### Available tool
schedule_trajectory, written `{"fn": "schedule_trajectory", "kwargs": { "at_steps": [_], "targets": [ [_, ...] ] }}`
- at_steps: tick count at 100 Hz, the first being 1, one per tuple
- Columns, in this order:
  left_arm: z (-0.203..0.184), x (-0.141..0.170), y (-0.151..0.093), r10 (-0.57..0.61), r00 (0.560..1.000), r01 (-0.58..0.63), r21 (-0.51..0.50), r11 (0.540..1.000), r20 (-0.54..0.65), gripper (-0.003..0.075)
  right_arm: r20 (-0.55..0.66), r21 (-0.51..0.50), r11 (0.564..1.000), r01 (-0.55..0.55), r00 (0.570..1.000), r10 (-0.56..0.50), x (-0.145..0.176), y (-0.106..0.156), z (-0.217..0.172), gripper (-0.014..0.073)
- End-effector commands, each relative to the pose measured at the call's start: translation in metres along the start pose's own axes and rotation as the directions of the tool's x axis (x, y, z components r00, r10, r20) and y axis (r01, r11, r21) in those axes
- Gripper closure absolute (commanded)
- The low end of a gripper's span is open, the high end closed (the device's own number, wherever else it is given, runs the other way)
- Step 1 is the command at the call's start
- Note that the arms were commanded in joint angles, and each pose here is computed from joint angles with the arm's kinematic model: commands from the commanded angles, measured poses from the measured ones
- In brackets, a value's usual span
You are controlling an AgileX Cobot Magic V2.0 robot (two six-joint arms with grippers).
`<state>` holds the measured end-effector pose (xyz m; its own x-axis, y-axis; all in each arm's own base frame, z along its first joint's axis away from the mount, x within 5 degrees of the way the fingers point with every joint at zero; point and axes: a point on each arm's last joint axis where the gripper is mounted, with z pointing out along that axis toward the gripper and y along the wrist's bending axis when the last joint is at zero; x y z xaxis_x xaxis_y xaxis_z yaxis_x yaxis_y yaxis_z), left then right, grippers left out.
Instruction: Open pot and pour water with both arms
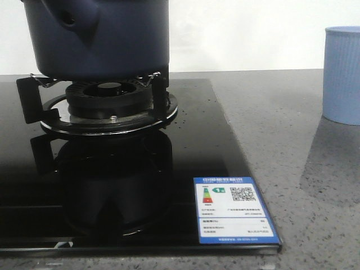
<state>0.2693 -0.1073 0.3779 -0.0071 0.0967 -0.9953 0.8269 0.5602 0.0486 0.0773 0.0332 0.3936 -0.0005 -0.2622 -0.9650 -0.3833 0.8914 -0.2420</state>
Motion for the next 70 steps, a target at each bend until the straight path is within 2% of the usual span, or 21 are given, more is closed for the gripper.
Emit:
{"fn": "schedule_trajectory", "kwargs": {
  "at_steps": [1, 14, 26, 37, 51, 60, 70],
  "targets": [
    [-0.004, -0.014, 0.007, 0.005, 0.992, -0.009, 0.038, 0.999, 0.124, 0.0135, 0.059, 0.05, 0.999, -0.011, 0.998, 0.008, -0.011, -0.007, 0.003, 0.0664],
    [0.005, 0.0, 0.017, -0.015, 0.996, 0.01, 0.06, 0.998, 0.092, 0.0135, 0.051, 0.048, 0.999, -0.013, 0.999, 0.011, -0.01, -0.008, 0.005, 0.0664],
    [0.014, 0.01, 0.016, -0.035, 0.996, 0.023, 0.133, 0.991, 0.084, 0.0135, 0.045, 0.046, 0.999, -0.015, 0.999, 0.013, -0.009, -0.008, 0.007, 0.0664],
    [0.018, 0.016, 0.019, -0.043, 0.997, 0.036, 0.116, 0.993, 0.061, 0.0136, 0.041, 0.045, 0.999, -0.016, 0.999, 0.014, -0.009, -0.008, 0.008, 0.0664],
    [0.019, 0.019, 0.026, -0.036, 0.999, 0.034, 0.046, 0.998, 0.039, 0.0136, 0.038, 0.044, 0.999, -0.017, 0.999, 0.015, -0.009, -0.009, 0.009, 0.0664],
    [0.019, 0.018, 0.024, -0.035, 0.998, 0.032, 0.063, 0.998, 0.043, 0.0141, 0.037, 0.044, 0.999, -0.017, 0.999, 0.016, -0.009, -0.009, 0.009, 0.0664],
    [0.019, 0.018, 0.021, -0.03, 0.999, 0.026, 0.09, 0.996, 0.044, 0.0193, 0.038, 0.045, 0.999, -0.017, 0.999, 0.016, -0.009, -0.009, 0.009, 0.0664]
  ]
}}
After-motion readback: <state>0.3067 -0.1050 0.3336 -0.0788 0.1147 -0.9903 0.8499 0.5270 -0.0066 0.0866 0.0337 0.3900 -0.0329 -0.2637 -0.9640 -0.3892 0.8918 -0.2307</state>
